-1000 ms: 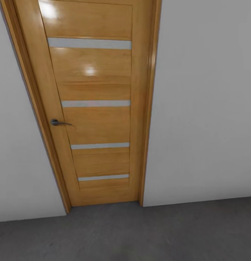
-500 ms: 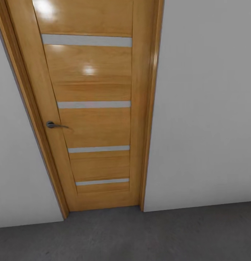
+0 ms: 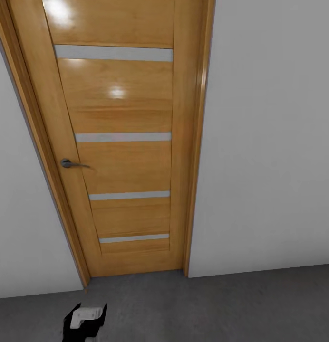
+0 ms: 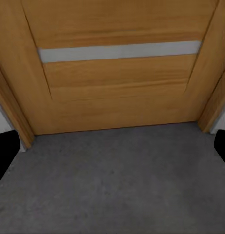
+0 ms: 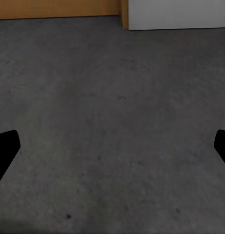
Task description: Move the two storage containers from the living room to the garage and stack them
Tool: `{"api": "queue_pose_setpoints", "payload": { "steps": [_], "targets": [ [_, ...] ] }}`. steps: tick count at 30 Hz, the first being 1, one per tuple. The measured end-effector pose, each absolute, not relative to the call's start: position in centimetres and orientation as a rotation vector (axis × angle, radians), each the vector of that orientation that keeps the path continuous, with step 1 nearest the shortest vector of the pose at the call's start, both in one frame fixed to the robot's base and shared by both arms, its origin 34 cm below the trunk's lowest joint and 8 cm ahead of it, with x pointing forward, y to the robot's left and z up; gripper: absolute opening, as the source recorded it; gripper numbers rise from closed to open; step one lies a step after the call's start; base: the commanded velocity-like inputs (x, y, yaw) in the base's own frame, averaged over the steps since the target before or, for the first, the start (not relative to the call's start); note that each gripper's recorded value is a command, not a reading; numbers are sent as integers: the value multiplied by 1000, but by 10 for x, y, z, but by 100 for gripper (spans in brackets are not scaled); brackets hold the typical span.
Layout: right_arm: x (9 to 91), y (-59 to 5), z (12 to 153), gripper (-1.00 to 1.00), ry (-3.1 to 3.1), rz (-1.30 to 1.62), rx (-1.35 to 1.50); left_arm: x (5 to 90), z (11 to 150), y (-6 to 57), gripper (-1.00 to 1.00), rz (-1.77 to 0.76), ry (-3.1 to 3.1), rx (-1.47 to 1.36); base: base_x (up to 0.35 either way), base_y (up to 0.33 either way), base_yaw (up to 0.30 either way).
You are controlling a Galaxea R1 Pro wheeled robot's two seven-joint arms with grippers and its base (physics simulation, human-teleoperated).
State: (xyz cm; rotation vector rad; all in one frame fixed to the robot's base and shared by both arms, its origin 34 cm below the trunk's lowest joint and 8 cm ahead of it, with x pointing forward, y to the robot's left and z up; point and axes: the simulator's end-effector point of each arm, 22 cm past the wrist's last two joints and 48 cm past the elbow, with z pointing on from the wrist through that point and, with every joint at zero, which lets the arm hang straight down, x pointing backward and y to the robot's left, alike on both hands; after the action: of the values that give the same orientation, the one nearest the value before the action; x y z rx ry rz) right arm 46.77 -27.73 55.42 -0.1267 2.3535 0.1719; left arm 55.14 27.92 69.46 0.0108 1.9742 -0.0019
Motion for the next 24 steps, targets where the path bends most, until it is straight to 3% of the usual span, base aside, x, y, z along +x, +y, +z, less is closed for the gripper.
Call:
{"api": "queue_pose_setpoints", "payload": {
  "steps": [11,24],
  "targets": [
    [468,-276,554,100,2354,174,-130,579,767,326,100,83,1808,-73,0,0,0],
    [467,-275,554,100,2354,176,-131,584,744,334,100,86,1858,-102,0,0,0]
  ]
}}
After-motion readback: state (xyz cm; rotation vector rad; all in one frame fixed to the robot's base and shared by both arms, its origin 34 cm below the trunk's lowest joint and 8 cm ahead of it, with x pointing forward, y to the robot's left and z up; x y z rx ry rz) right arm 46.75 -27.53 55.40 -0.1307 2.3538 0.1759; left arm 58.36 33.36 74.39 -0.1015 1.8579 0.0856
